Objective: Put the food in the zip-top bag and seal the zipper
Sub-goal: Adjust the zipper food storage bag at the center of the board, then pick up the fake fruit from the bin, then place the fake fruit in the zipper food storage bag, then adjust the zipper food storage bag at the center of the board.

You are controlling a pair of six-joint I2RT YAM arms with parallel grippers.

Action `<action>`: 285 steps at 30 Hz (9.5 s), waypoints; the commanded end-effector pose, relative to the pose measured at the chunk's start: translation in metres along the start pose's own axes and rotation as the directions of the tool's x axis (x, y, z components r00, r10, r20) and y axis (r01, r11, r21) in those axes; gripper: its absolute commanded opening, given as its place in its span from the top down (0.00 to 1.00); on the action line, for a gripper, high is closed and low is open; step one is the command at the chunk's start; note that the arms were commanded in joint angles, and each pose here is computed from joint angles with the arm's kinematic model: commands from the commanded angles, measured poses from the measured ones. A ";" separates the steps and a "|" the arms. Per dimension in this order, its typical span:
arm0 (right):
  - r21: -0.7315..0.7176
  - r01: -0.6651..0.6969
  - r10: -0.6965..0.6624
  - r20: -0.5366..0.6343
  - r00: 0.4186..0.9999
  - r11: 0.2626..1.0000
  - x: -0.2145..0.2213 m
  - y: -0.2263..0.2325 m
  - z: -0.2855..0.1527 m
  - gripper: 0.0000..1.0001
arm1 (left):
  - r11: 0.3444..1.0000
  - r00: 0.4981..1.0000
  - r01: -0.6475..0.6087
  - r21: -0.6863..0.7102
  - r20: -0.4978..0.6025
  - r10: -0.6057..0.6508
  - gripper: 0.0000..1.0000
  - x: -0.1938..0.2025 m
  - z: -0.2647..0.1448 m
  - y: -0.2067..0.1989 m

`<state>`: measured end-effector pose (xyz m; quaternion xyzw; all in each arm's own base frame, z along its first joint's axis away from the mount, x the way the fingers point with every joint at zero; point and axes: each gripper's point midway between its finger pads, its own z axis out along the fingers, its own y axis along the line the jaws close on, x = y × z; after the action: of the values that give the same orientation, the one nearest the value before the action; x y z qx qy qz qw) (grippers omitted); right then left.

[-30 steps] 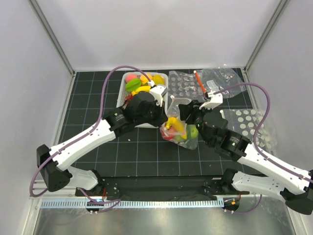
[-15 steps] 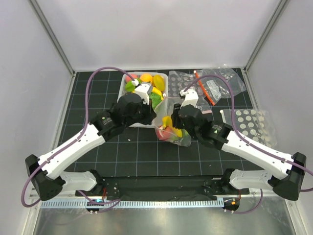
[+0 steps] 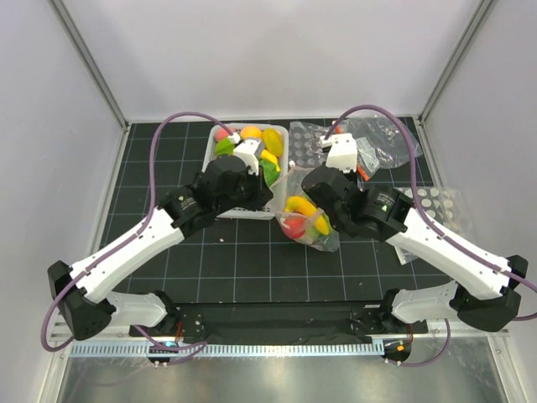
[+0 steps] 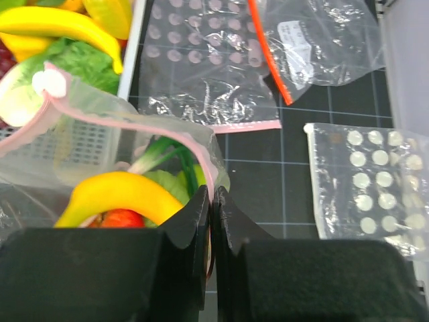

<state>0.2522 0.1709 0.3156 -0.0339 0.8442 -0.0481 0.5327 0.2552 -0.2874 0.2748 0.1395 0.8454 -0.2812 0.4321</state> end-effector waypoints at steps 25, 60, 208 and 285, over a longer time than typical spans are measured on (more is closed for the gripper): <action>-0.114 -0.077 0.092 0.132 0.987 0.990 -0.018 0.010 -0.003 0.65 | 0.996 0.992 0.019 0.086 0.122 -0.030 1.00 -0.050 -0.012 -0.027; -0.129 -0.291 0.316 0.280 0.907 0.948 0.008 0.005 0.022 0.99 | 0.932 0.960 0.253 -0.259 0.188 -0.208 0.00 -0.029 0.051 0.137; -0.279 -0.451 0.525 0.312 0.792 0.847 0.000 -0.018 -0.005 0.99 | 0.965 0.975 -0.200 0.170 0.135 0.178 0.49 0.021 0.032 -0.037; -0.540 -0.074 0.099 0.018 0.995 0.839 0.056 0.131 0.013 0.72 | 0.996 0.982 0.073 0.045 0.172 -0.080 1.00 0.016 0.022 0.051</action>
<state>0.2331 0.2968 0.2194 -0.1827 0.8107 0.2356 0.5039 0.2773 -0.2647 0.2085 0.1126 0.8215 -0.3221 0.4569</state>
